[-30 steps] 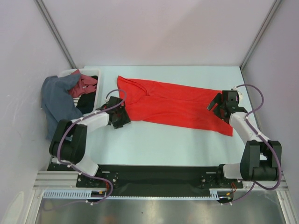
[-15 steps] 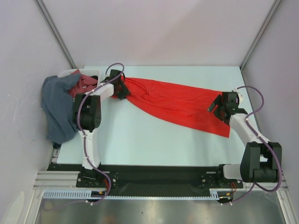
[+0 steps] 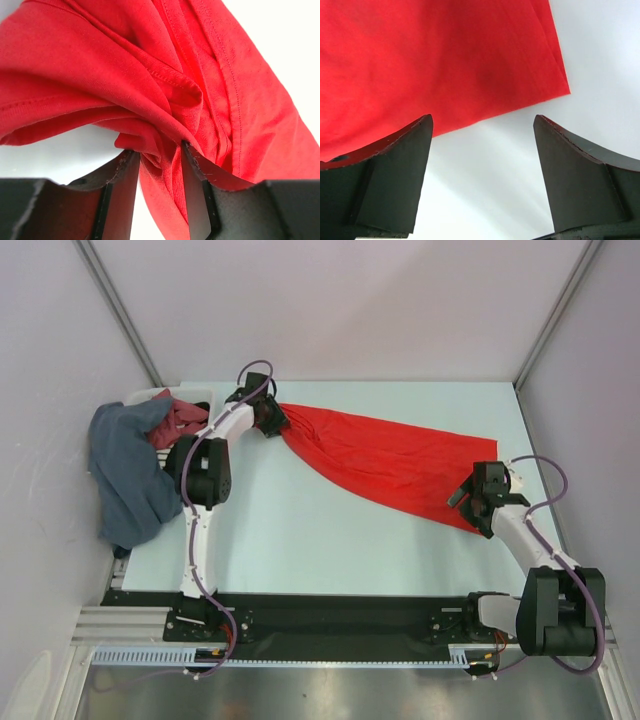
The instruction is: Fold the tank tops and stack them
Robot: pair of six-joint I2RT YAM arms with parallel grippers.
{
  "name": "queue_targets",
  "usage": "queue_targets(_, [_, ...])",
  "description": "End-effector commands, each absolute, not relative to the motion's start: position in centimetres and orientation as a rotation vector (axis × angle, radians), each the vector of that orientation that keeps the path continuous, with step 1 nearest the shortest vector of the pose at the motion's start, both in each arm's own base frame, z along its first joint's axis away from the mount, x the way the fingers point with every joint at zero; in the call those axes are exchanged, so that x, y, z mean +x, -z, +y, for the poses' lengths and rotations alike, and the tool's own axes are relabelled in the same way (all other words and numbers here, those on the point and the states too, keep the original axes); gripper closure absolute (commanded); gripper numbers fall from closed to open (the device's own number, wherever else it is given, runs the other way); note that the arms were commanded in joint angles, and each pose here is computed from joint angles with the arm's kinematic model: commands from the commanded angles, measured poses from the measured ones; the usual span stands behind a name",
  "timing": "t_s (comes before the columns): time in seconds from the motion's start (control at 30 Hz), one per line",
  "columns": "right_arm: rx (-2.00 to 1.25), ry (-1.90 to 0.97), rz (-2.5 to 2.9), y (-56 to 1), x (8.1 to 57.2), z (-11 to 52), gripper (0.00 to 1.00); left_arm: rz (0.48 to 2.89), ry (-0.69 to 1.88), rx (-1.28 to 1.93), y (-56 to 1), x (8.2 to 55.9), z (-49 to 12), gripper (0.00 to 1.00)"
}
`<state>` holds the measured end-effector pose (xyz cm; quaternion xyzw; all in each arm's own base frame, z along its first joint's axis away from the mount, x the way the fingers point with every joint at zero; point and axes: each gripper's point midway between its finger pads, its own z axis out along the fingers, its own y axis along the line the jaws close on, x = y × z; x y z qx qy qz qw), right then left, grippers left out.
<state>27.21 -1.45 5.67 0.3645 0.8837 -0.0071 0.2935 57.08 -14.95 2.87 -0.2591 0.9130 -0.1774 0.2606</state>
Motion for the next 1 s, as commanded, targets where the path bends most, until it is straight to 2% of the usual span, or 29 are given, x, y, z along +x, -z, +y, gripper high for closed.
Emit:
queue_targets(0.0, [1.043,0.058,2.348,-4.7,26.1,-2.2,0.14,2.479,0.505,-0.721,-3.1,56.7,-15.4,0.56])
queue_targets(0.2, [1.179,0.054,2.319,-3.3,26.2,-4.3,0.13,2.468,0.525,-0.697,-3.8,56.4,-15.5,0.55])
queue_targets(0.3, [1.194,0.073,2.313,-2.9,26.9,-5.3,0.18,2.464,0.522,-0.688,-4.0,56.5,-15.2,0.55])
queue_targets(0.33, [1.202,0.081,2.332,-2.3,27.0,-5.4,0.23,2.467,0.524,-0.686,-4.1,56.4,-15.2,0.55])
queue_targets(0.4, [1.183,0.083,2.355,-2.0,27.4,-5.3,0.35,2.469,0.538,-0.692,-4.1,56.4,-14.9,0.55])
queue_targets(0.43, [1.179,0.087,2.36,-2.0,27.6,-5.3,0.49,2.469,0.544,-0.69,-4.2,56.4,-14.9,0.55])
queue_targets(0.5, [1.18,0.097,2.379,-1.5,27.6,-5.1,0.66,2.467,0.537,-0.69,-4.3,56.5,-14.5,0.54])
queue_targets(0.53, [1.191,0.106,2.384,-1.3,27.3,-5.1,0.86,2.467,0.526,-0.693,-4.3,56.5,-14.2,0.54])
queue_targets(0.57, [1.187,0.089,2.387,-1.4,27.3,-4.9,0.98,2.462,0.522,-0.695,-4.5,56.5,-14.0,0.54])
queue_targets(0.8, [0.968,0.026,2.509,-2.8,26.7,0.2,1.0,2.456,0.498,-0.695,-4.7,57.1,-12.6,0.53])
queue_targets(0.97, [0.72,-0.106,2.657,-3.5,23.1,7.7,1.0,2.444,0.478,-0.697,-5.2,58.0,-11.6,0.53])
